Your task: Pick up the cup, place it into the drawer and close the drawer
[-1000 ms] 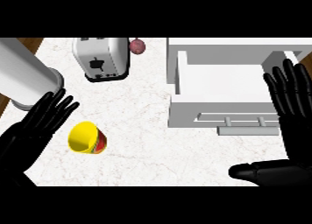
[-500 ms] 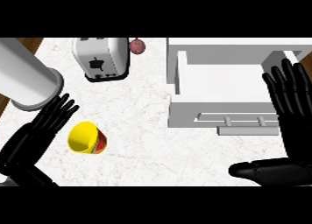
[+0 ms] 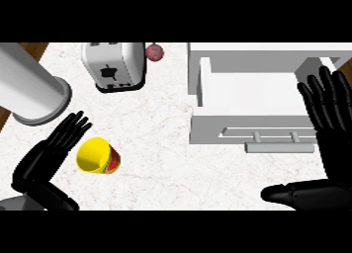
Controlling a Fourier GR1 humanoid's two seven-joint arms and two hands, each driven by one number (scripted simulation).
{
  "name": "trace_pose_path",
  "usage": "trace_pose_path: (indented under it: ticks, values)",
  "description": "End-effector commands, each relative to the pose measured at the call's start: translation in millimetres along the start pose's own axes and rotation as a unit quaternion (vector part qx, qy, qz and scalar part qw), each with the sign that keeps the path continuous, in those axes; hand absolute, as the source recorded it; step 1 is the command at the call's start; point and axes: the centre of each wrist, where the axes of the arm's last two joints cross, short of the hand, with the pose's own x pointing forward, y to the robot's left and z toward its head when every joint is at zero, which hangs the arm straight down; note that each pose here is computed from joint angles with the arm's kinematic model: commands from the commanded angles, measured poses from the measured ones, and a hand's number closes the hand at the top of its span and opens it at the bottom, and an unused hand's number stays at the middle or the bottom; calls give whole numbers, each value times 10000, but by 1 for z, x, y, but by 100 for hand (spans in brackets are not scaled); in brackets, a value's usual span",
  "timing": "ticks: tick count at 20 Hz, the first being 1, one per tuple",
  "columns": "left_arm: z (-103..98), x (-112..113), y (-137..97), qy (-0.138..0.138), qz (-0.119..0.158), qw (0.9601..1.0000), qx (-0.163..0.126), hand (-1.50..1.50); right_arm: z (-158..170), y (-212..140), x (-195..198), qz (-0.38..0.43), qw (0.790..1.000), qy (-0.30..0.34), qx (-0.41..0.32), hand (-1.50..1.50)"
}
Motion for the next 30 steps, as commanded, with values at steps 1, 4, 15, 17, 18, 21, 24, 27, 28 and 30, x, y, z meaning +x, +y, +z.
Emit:
trace_pose_path:
  ticks: [1,4,15,17,18,21,24,27,28,30]
  values:
    - [-1,-13,6,155,-48,9999,1,-150,-13,-4,-1,-16,10000,48,40,-150]
    - [7,-36,12,199,-59,9998,26,-150,4,8,3,-21,9999,-46,98,-150]
    - [15,-73,33,227,11,9992,315,-150,-11,-1,2,-20,9999,-16,113,-150]
    - [15,-61,40,119,11,9995,278,-150,-9,13,8,58,10000,-27,49,-150]
    - [19,-80,29,83,18,9992,394,-150,-4,3,15,-27,9999,-75,120,-150]
    - [20,-79,38,224,-57,9990,375,-150,-12,-8,28,30,9999,-7,145,-150]
    - [19,-88,42,245,-63,9989,384,-150,2,12,13,1,9998,-47,177,-150]
    - [5,-87,34,285,-27,9993,256,-150,3,9,-9,-14,9998,-8,177,-150]
    - [17,-101,23,204,-68,9995,249,-150,-3,11,13,-67,9999,-62,109,-150]
    - [5,-93,37,346,-2,9992,212,-150,-1,3,10,-50,9998,-66,189,-150]
